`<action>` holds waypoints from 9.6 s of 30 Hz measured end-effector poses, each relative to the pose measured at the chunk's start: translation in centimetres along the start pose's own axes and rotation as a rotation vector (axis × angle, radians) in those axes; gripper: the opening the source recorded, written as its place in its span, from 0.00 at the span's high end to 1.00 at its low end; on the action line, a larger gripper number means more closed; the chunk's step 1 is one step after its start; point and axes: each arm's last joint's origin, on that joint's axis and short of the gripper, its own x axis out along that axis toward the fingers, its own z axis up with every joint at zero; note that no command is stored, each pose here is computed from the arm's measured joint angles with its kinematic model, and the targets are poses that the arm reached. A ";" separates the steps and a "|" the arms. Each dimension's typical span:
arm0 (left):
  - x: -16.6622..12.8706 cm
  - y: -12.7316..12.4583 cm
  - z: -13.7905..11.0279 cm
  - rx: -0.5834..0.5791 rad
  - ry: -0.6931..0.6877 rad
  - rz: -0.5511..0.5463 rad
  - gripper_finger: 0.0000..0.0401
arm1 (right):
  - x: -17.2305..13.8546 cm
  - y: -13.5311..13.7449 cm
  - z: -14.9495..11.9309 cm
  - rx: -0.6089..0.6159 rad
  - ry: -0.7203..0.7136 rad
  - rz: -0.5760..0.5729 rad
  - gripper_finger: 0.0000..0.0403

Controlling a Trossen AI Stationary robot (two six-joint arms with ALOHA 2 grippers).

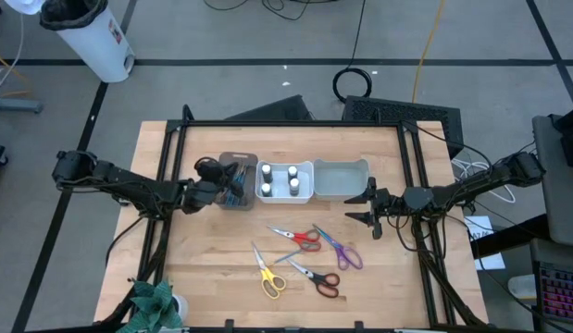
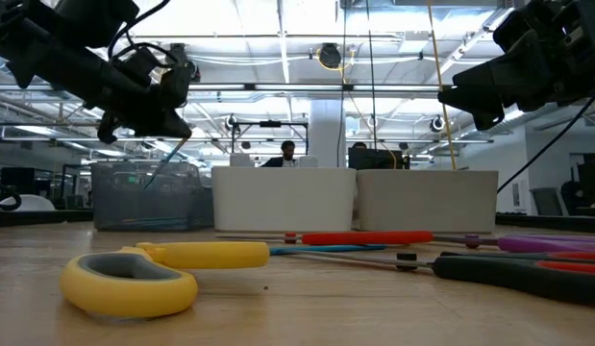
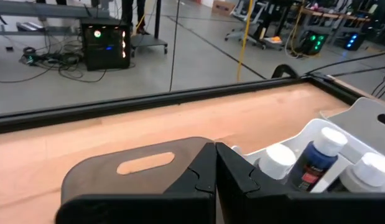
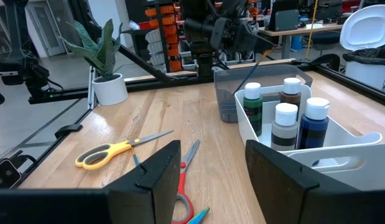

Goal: Pick & Place Paint Supplies
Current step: Put the blue paint brush into the black bin

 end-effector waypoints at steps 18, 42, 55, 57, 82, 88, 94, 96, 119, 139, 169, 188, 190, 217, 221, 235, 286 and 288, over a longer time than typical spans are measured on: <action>0.0 0.3 -0.3 0.013 0.015 0.027 1.00 | 0.0 0.0 0.0 0.000 0.000 0.000 0.58; 0.0 0.4 -0.4 0.006 0.022 0.032 0.99 | 0.0 0.0 0.0 0.000 0.000 0.000 0.58; 0.0 0.4 -0.3 -0.002 0.009 0.041 0.79 | 0.0 0.0 0.0 0.000 0.000 0.000 0.58; 0.0 0.3 -0.2 -0.024 -0.003 0.041 0.69 | 0.0 0.0 0.0 0.000 0.000 0.000 0.58; -6.6 -6.4 1.5 0.149 0.063 -1.202 0.36 | 0.0 0.0 0.0 0.000 0.000 0.000 0.58; -9.0 -11.0 0.5 0.433 0.220 -1.154 0.36 | 0.0 0.0 0.0 0.000 0.000 0.000 0.58; -8.5 -15.9 -2.1 0.626 0.460 -0.956 0.36 | 0.0 0.0 0.0 0.000 0.000 0.000 0.58; -7.9 -17.3 -3.3 0.660 0.516 -0.924 0.36 | 0.0 0.0 0.0 0.000 0.000 0.000 0.58; -0.2 -18.7 -9.6 0.775 0.906 -0.660 0.36 | 0.0 0.0 0.0 0.001 -0.002 0.000 0.58; 0.8 -17.5 -8.8 0.835 0.934 -0.562 0.36 | 0.0 0.0 0.0 0.000 0.000 0.000 0.58; 0.2 -16.3 -7.5 0.799 0.958 -0.447 0.36 | 0.0 0.0 0.0 0.000 0.000 0.000 0.58; -0.2 -16.9 -7.7 1.073 0.805 -0.608 0.36 | 0.0 0.0 0.0 0.000 0.000 0.000 0.58; -0.1 -17.0 -8.0 1.066 0.788 -0.666 0.36 | 0.0 0.0 0.0 0.000 0.000 0.000 0.58; -0.1 -16.0 -8.8 0.776 1.028 -0.678 0.36 | 0.0 0.0 0.0 0.000 0.000 0.000 0.58; -0.1 -16.0 -8.8 0.785 1.028 -0.689 0.36 | 0.0 0.0 0.0 0.000 0.000 0.000 0.58; -0.2 -16.0 -8.9 0.672 1.082 -0.627 0.36 | 0.0 0.0 0.0 0.000 0.000 0.000 0.58; -0.3 -15.8 -9.0 1.032 0.934 -0.766 0.36 | 0.0 0.0 0.0 0.000 0.000 0.000 0.58; -0.2 -15.8 -9.0 1.035 0.931 -0.756 0.36 | 0.0 0.0 0.0 0.000 0.000 0.000 0.58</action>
